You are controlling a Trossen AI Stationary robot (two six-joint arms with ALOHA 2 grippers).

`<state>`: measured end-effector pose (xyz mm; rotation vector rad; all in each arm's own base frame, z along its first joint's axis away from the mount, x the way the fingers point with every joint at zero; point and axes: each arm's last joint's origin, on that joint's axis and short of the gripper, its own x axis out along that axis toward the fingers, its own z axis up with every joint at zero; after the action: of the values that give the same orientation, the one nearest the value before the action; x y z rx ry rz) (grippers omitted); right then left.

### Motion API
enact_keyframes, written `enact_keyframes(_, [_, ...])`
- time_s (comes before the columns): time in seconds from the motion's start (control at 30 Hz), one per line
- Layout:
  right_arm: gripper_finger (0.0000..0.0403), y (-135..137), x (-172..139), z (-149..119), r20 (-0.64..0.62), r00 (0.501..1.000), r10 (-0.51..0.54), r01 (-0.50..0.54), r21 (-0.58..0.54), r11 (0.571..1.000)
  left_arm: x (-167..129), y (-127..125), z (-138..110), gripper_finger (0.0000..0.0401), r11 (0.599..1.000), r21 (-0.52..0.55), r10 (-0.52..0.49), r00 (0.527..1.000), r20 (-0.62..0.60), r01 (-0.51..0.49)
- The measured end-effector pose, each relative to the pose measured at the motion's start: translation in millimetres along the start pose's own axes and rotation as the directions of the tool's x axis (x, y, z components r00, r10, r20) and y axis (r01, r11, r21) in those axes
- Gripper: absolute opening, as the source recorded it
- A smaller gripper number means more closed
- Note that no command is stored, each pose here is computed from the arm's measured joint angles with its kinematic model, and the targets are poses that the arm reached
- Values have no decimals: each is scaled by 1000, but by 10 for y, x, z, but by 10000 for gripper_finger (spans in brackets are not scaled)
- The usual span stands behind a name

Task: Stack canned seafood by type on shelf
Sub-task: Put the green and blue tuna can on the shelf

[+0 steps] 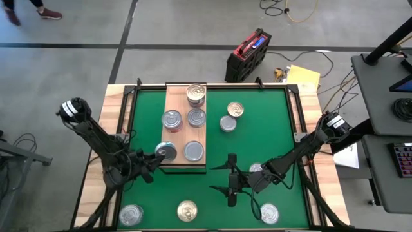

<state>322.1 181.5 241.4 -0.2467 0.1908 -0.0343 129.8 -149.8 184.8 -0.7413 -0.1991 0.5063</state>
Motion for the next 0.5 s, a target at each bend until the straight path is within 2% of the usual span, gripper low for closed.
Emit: enact_keyframes(0.5, [296,0,0,1,1,1000,0,0,1,1000,2,26,-76,127,1000,-8,4,1000,2,-4])
